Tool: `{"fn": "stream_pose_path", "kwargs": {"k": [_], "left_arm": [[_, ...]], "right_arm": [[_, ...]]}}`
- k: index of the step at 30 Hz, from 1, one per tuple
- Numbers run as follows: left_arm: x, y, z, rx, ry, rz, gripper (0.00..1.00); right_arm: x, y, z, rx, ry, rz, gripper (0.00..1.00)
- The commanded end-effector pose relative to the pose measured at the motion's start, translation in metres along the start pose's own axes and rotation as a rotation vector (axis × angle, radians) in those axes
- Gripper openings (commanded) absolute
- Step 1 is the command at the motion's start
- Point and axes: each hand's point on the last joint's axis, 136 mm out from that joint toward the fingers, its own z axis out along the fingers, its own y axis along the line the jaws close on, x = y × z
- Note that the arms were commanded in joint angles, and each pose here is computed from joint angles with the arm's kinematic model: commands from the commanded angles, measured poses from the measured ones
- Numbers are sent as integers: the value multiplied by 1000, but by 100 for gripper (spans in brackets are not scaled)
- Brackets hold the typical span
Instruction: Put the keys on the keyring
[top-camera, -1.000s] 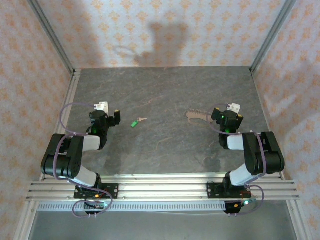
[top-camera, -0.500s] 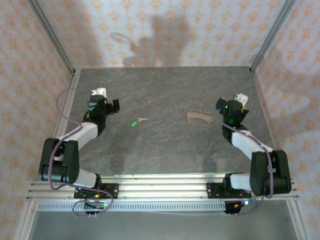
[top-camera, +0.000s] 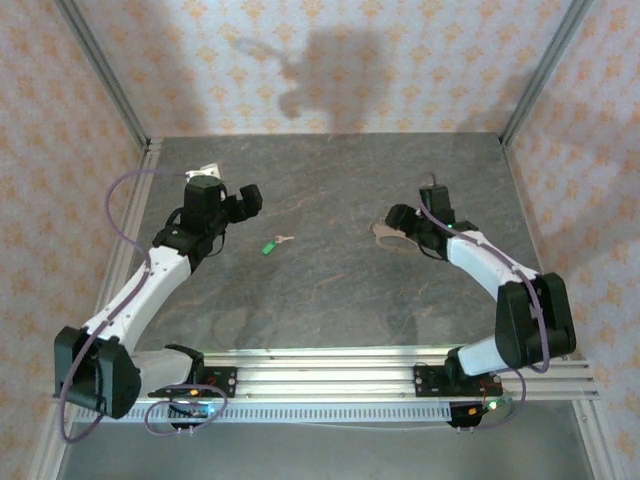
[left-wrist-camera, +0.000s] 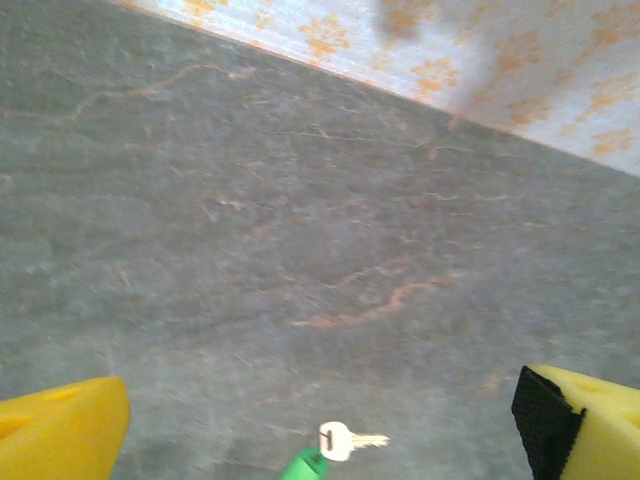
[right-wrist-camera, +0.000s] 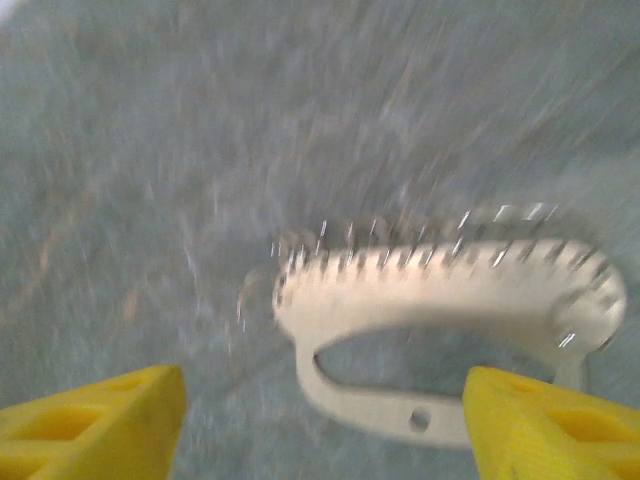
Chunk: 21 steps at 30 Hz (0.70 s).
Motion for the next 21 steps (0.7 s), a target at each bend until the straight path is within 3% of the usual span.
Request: {"fn": "stream_pose_path", "kwargs": {"k": [1, 11, 21], "left_arm": [[14, -19, -19, 37, 25, -90, 100], [38, -67, -27, 100, 69, 54, 100], [59, -80, -12, 124, 104, 89, 100]], "right_arm": [[25, 12, 9, 12, 118, -12, 69], [33, 13, 45, 66, 169, -40, 64], [37, 14, 73, 100, 217, -60, 63]]}}
